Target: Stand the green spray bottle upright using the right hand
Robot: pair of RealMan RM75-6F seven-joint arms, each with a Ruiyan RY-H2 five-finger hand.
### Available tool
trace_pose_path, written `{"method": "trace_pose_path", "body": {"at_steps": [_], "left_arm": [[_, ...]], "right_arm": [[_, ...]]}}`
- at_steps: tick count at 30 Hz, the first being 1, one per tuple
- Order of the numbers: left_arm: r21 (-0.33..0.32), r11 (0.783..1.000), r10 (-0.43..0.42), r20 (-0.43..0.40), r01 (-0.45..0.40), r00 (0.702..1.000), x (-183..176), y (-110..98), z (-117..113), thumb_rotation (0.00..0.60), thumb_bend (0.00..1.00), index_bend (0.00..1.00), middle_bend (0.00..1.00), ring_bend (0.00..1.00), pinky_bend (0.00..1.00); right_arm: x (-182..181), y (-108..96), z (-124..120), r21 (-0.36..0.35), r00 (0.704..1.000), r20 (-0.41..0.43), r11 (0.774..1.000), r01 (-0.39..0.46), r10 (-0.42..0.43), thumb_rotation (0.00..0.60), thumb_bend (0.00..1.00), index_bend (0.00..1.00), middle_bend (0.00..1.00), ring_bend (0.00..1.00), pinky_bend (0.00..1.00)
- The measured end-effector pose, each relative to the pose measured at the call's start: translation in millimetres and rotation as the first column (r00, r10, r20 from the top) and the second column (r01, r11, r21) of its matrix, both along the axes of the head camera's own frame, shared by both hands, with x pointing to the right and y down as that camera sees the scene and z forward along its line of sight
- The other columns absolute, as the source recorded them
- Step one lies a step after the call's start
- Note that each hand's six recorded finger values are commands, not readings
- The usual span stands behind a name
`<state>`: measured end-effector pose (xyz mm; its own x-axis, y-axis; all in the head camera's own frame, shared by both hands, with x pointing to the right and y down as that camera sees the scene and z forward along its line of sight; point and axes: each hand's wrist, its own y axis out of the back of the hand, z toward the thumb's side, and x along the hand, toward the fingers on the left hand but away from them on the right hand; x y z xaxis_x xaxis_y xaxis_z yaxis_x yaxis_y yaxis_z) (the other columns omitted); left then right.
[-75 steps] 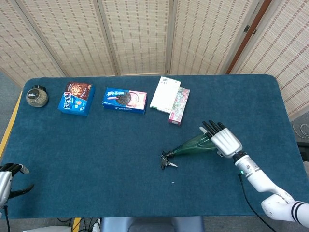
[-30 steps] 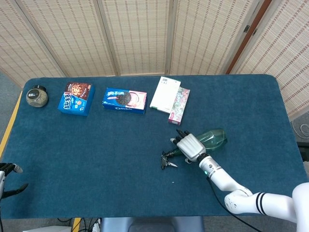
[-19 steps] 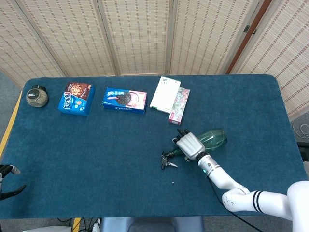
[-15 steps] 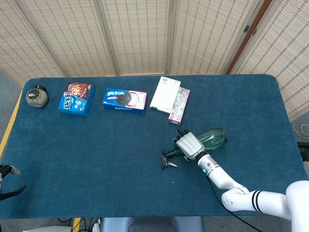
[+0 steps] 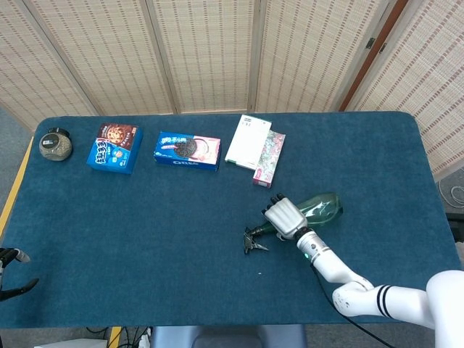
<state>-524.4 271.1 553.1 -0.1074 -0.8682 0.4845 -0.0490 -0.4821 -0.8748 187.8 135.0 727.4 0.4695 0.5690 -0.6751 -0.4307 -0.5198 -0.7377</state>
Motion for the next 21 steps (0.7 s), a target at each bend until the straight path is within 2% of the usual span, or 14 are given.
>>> {"method": "trace_pose_path", "body": {"at_steps": [8, 13, 17, 20, 21], "left_arm": [[-0.002, 1.0, 0.003, 0.0, -0.003, 1.0, 1.1, -0.6, 0.5, 0.6, 0.0, 0.48, 0.47, 0.36, 0.39], [-0.003, 1.0, 0.012, -0.003, -0.012, 1.0, 5.0, -1.9, 1.5, 0.6, 0.0, 0.48, 0.47, 0.36, 0.39], [-0.003, 1.0, 0.021, -0.006, -0.021, 1.0, 8.6, -3.7, 2.1, 0.6, 0.0, 0.48, 0.47, 0.36, 0.39], [-0.004, 1.0, 0.029, -0.007, -0.029, 1.0, 11.4, -5.8, 3.0, 0.6, 0.0, 0.48, 0.47, 0.36, 0.39], [-0.005, 1.0, 0.031, -0.008, -0.031, 0.999, 12.4, -6.3, 3.3, 0.6, 0.0, 0.48, 0.47, 0.36, 0.39]], "right_arm": [[6.8, -6.7, -18.8, -0.005, 0.99, 0.108, 0.995, -0.096, 0.096, 0.6, 0.18, 0.5, 0.65, 0.32, 0.27], [17.3, -10.5, -34.7, -0.014, 0.962, 0.204, 0.983, -0.182, 0.181, 0.6, 0.18, 0.51, 0.65, 0.32, 0.27], [27.8, -11.6, -46.3, -0.044, 0.918, 0.292, 0.963, -0.267, 0.268, 0.6, 0.18, 0.5, 0.65, 0.32, 0.27], [37.7, -11.9, -55.1, -0.068, 0.867, 0.366, 0.939, -0.337, 0.337, 0.6, 0.18, 0.5, 0.65, 0.32, 0.27], [42.8, -11.4, -58.7, -0.085, 0.837, 0.402, 0.926, -0.369, 0.37, 0.6, 0.18, 0.5, 0.65, 0.32, 0.27]]}}
